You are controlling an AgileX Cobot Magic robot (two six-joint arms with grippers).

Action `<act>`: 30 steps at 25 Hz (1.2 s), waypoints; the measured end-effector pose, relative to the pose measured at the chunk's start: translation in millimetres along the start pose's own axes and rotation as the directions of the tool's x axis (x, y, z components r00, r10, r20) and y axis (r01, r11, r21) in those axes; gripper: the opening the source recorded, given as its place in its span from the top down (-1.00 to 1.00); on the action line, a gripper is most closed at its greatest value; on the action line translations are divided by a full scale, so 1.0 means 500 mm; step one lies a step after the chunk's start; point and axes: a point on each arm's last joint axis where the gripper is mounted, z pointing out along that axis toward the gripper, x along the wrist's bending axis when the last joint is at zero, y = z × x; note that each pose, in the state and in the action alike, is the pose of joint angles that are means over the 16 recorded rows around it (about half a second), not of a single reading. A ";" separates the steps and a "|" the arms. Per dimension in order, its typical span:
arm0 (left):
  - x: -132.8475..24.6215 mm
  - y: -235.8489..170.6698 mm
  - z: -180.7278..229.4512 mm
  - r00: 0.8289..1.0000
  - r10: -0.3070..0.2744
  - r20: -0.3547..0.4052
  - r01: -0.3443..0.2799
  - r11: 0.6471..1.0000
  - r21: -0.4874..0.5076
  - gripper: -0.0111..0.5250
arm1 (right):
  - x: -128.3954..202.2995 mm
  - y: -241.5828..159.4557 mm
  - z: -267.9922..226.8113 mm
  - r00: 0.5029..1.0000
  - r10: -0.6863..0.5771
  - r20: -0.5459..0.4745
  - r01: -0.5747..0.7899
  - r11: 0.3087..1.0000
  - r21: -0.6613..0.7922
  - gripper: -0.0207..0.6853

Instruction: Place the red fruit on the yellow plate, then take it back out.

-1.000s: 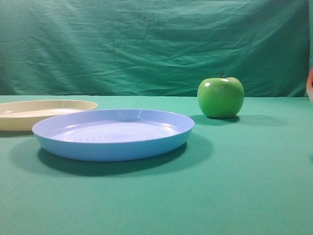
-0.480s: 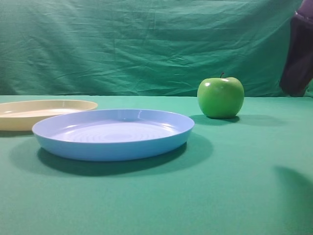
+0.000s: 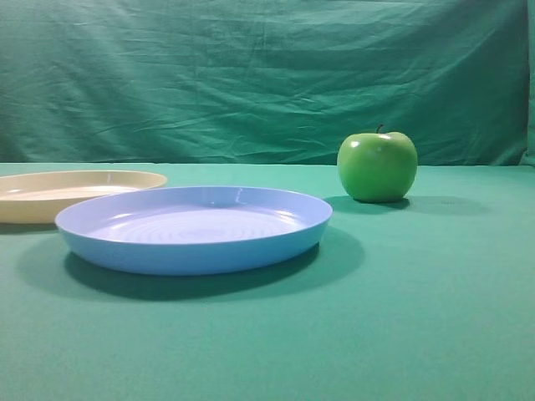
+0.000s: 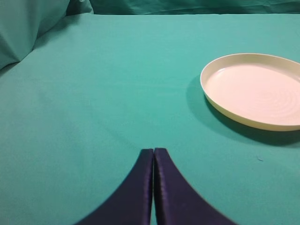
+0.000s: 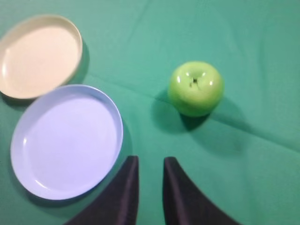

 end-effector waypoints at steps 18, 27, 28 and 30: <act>0.000 0.000 0.000 1.000 0.000 0.000 0.000 1.000 0.000 0.96 | 0.064 -0.090 -0.221 0.991 -0.121 0.049 0.129 0.963 -0.237 0.94; 0.000 0.000 0.000 1.000 0.000 0.000 0.000 1.000 0.000 0.96 | 0.065 -0.135 -0.255 0.978 -0.101 0.183 0.168 0.900 -0.401 0.94; 0.000 0.000 0.000 1.000 0.000 0.000 0.000 1.000 0.000 0.96 | 0.064 -0.142 -0.253 0.975 -0.091 0.201 0.169 0.892 -0.419 0.94; 0.000 0.000 0.000 1.000 0.000 0.000 0.000 1.000 0.000 0.96 | 0.060 -0.156 -0.245 0.970 -0.065 0.236 0.169 0.876 -0.452 0.94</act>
